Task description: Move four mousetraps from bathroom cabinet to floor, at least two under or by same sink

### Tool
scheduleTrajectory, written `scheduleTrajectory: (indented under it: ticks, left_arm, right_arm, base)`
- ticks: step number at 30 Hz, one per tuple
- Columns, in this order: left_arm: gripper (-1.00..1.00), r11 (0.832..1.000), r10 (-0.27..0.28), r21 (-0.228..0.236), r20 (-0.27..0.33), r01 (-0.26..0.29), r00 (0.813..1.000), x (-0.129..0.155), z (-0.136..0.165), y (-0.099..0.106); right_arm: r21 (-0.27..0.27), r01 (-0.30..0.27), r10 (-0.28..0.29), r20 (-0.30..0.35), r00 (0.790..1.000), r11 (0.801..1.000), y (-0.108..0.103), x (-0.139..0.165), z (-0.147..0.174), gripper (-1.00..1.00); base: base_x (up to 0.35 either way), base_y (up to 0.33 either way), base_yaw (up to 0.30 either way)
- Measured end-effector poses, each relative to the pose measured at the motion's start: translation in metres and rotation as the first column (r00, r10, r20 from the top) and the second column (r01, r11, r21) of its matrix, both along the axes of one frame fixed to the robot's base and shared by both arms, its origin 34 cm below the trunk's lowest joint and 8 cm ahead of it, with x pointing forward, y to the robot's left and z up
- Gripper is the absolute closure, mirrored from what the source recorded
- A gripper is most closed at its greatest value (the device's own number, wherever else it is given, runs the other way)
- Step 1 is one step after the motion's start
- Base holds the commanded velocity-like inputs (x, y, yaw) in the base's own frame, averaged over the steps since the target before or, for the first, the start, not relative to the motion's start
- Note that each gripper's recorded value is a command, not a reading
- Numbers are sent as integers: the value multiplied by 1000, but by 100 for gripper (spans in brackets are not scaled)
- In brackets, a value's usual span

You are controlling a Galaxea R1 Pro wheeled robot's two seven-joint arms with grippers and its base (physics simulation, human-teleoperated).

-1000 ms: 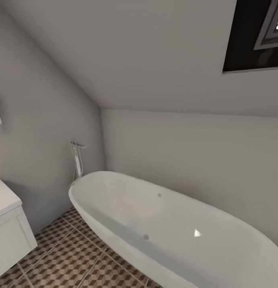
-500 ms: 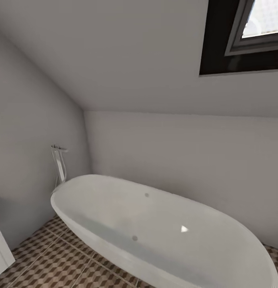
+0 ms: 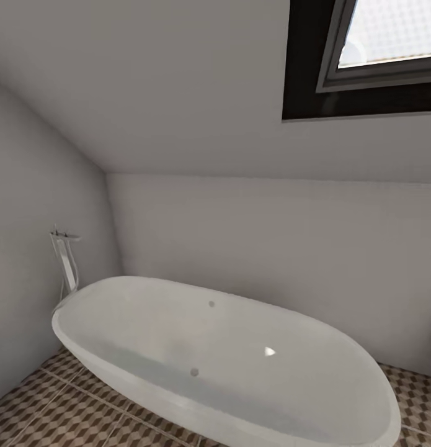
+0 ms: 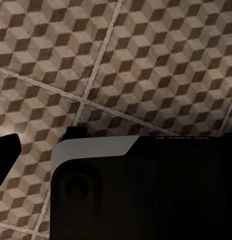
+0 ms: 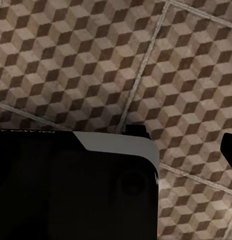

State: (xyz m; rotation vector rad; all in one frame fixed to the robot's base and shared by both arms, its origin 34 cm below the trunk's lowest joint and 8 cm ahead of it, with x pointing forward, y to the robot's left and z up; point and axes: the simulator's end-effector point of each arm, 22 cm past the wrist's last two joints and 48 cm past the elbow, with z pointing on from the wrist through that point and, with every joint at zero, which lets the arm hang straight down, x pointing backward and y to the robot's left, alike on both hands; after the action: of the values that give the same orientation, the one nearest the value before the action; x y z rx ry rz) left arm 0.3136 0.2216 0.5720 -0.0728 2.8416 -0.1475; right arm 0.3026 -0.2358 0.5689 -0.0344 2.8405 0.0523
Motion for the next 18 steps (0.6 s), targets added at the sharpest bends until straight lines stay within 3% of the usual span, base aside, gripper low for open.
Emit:
scheduleTrajectory:
  ticks: [8, 18]
  left_arm:
    - [-100, 1000, 0, 0, 1, 0, 1000, 0, 0, 0]
    - [-100, 1000, 0, 0, 1, 0, 1000, 0, 0, 0]
  right_arm:
    - [0, -1, 1, 1, 1000, 1000, 0, 0, 0, -100]
    - [0, 0, 0, -2, 1000, 1000, 0, 0, 0, -100]
  base:
    - [0, 0, -65]
    - [0, 0, -211]
